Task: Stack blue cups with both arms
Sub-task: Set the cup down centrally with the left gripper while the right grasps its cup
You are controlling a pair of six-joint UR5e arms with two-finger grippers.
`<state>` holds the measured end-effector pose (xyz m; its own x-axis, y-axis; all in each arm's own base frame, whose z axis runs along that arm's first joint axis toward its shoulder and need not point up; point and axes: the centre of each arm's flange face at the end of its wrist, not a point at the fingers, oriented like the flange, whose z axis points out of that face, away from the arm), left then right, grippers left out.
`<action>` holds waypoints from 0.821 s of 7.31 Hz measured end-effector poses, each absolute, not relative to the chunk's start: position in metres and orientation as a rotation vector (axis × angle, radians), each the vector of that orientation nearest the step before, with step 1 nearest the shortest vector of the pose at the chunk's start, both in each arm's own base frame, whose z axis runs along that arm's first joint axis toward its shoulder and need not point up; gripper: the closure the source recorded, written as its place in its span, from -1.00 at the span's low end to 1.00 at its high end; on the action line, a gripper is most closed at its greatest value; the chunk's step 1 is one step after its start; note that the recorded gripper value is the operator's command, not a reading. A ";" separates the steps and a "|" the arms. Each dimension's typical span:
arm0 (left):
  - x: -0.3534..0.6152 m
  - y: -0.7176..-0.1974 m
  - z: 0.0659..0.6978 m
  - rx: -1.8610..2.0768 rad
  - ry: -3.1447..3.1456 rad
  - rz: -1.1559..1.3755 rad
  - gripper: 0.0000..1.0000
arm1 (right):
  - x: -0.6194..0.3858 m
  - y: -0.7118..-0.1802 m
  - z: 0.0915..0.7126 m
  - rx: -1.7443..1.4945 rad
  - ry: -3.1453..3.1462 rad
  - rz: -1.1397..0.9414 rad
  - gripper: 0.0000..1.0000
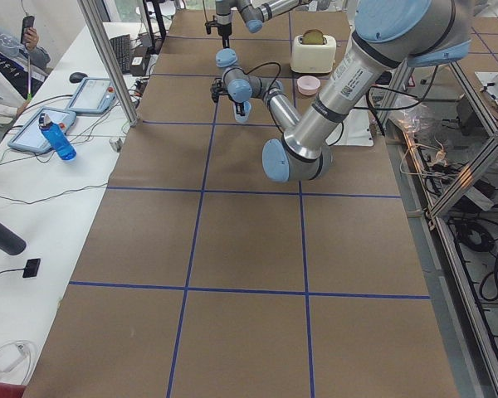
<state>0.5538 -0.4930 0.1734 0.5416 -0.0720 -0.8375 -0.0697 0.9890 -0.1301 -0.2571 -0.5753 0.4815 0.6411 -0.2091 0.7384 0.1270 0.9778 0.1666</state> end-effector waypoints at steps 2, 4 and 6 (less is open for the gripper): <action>0.560 -0.489 0.173 -0.150 0.993 0.003 0.41 | -0.256 -0.576 0.464 0.123 -0.869 -0.198 1.00; 0.560 -0.489 0.173 -0.146 0.997 0.006 0.32 | -0.251 -0.579 0.449 0.146 -0.881 -0.196 1.00; 0.559 -0.489 0.173 -0.142 1.002 0.008 -0.08 | -0.248 -0.581 0.433 0.166 -0.894 -0.189 1.00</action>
<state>0.5594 -0.4891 0.1726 0.5392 -0.0581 -0.8402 -0.0724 0.9907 -0.1150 -0.2482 -0.5810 0.4330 0.6118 -0.2319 0.7562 0.0942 0.9706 0.2214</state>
